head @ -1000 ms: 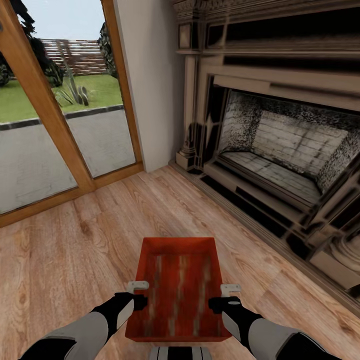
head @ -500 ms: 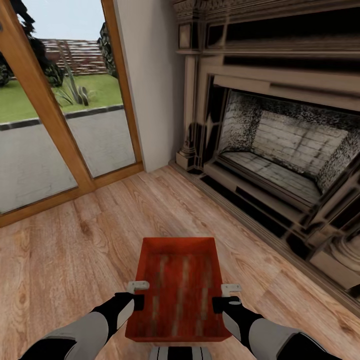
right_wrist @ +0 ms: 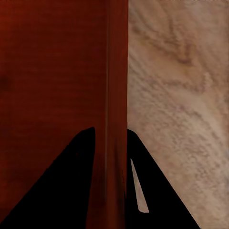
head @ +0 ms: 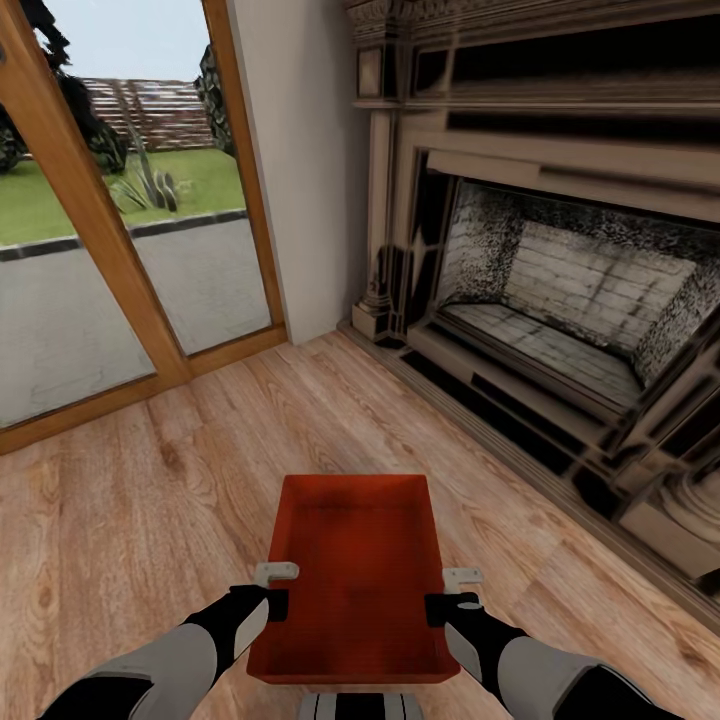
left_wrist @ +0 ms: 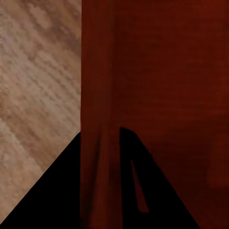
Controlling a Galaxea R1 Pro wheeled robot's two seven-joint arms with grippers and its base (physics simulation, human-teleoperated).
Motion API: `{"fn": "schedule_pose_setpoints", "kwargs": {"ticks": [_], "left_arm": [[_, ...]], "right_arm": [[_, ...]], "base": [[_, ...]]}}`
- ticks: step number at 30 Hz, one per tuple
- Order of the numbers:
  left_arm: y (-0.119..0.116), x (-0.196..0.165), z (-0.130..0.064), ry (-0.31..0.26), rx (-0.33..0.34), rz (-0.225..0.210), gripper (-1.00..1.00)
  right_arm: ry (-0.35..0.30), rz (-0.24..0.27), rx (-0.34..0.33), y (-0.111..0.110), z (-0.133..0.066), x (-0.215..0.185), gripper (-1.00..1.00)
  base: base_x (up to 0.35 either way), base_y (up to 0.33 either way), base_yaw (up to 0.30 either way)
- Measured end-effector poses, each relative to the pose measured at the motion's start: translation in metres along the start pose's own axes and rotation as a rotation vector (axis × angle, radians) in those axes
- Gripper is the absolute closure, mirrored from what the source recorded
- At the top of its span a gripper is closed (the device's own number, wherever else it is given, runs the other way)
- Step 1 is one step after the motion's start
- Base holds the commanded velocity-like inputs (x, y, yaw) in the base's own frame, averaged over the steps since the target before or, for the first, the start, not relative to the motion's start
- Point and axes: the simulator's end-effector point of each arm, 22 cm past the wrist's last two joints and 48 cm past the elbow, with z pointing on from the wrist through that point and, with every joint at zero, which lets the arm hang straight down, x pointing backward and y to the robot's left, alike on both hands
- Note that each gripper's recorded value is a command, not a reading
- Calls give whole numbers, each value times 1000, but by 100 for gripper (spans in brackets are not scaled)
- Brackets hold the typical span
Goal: Move the two storage containers from the living room to the garage. In the garage, place one container on the floor and stack the other container on top of it (either order is fine).
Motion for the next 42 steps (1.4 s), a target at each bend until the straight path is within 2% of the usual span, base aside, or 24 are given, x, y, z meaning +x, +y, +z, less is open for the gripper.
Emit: {"fn": "schedule_pose_setpoints", "kwargs": {"ticks": [10,42], "left_arm": [[0,0,0,-1,-4,-1,100],[2,-38,-63,-1,-2,-1,100]], "right_arm": [[0,-2,1,0,0,0,100],[-1,0,0,-3,-57,-45,100]], "base": [[0,0,0],[0,0,0]]}}
